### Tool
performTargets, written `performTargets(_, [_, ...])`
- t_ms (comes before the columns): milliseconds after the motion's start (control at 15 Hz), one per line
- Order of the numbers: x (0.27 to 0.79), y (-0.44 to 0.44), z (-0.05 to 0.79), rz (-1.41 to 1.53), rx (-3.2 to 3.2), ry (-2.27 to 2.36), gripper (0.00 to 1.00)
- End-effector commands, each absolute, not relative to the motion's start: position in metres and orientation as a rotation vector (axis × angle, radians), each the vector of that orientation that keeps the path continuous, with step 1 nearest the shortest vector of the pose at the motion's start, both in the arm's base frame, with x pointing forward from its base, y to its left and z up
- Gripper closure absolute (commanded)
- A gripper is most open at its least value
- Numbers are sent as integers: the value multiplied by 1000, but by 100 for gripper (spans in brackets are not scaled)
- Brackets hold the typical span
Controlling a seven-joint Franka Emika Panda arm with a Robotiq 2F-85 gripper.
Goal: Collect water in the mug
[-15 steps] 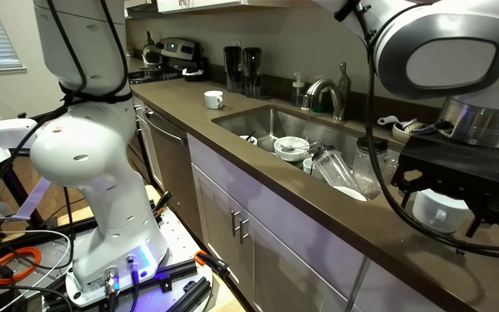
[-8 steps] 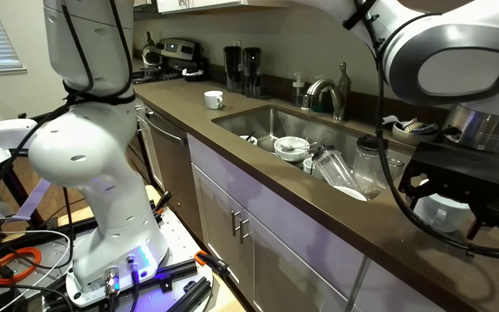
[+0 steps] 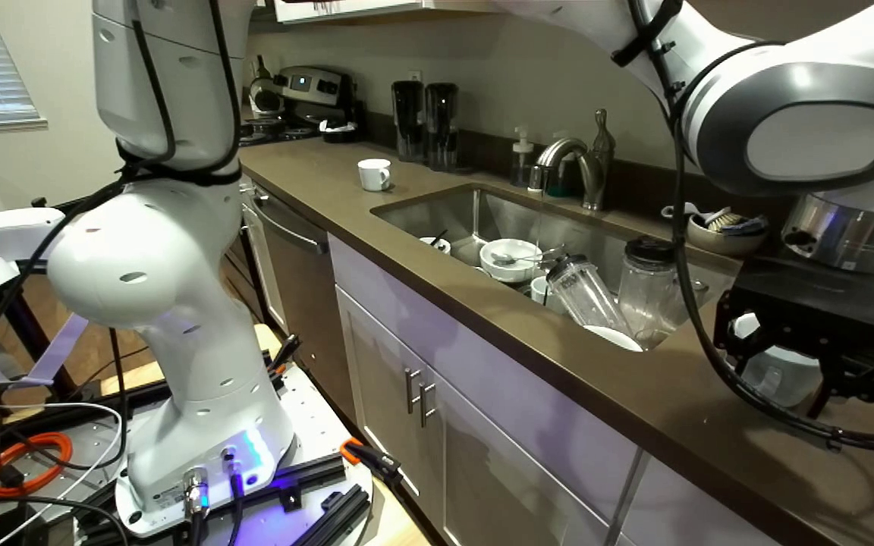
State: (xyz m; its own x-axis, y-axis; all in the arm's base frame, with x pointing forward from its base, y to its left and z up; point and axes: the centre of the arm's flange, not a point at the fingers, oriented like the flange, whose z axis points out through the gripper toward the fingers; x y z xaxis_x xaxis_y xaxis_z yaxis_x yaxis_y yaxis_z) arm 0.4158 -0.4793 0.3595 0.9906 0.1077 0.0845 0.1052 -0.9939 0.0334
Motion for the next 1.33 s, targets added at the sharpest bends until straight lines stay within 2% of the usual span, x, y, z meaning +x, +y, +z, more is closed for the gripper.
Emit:
performTargets(0, [422, -489, 358, 130, 3109, 214, 39])
performTargets(133, [424, -489, 357, 128, 3108, 217, 40])
performTargets(200, [425, -489, 357, 127, 3108, 218, 47])
performTargets(267, [426, -490, 358, 127, 3105, 218, 44])
performTargets(733, [427, -494, 363, 130, 3094, 209, 53])
performTargets(800, [427, -495, 362, 128, 3095, 208, 50])
performTargets(1067, [426, -497, 359, 123, 3102, 203, 51])
performTargets(1267, [428, -493, 358, 123, 3104, 216, 46])
